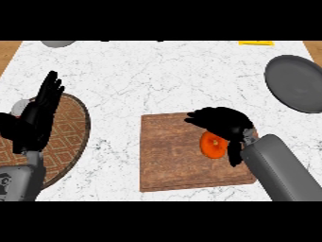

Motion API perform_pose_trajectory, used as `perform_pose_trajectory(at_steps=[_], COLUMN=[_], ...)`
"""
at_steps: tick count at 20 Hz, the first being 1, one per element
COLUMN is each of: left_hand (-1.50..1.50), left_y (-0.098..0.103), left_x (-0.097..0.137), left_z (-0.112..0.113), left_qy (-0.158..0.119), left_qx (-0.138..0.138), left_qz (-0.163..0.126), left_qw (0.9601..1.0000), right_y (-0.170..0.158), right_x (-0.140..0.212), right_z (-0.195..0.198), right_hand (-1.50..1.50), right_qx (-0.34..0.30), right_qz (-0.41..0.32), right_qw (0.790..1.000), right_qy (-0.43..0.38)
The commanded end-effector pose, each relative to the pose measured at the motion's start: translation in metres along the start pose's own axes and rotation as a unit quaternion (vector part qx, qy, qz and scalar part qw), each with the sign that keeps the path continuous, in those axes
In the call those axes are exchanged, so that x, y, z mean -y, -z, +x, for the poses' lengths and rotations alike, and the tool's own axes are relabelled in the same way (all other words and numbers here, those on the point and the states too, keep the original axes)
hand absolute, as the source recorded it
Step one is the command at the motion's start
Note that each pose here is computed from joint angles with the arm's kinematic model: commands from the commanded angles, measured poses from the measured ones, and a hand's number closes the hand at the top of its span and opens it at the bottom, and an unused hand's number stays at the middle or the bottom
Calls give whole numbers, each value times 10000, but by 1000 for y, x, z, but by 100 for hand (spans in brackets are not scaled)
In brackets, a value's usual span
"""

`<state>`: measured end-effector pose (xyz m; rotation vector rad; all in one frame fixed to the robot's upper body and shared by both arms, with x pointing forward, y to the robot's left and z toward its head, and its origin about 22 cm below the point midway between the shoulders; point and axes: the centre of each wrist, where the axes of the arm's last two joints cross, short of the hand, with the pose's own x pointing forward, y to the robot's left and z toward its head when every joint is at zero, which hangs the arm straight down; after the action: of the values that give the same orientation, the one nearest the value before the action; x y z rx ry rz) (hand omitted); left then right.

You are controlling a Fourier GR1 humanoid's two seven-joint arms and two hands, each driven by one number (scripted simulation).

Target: Pick the squash from the cutting board and place it in the pan

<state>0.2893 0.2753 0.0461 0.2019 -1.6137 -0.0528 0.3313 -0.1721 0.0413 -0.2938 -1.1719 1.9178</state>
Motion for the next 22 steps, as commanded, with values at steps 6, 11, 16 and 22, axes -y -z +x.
perform_pose_trajectory(at_steps=[6, 11, 16, 22], left_hand=[0, 0, 0, 0], left_y=[4, 21, 10, 6], left_x=[2, 2, 10, 5], left_z=[3, 3, 5, 4], left_qy=[0, -31, -4, -56], left_qx=[52, 40, 22, 63], left_qz=[150, 38, -96, 87], left_qw=[9999, 10000, 10000, 9999], right_y=[17, 20, 43, 39], right_x=[-25, -34, -40, -17], right_z=[5, -1, 8, -25], right_hand=[-150, 150, 150, 150], right_qx=[16, 632, 652, -2186], right_qz=[314, 450, 273, -378], right_qw=[9995, 9962, 9965, 9599], right_qy=[-35, -408, -435, 1716])
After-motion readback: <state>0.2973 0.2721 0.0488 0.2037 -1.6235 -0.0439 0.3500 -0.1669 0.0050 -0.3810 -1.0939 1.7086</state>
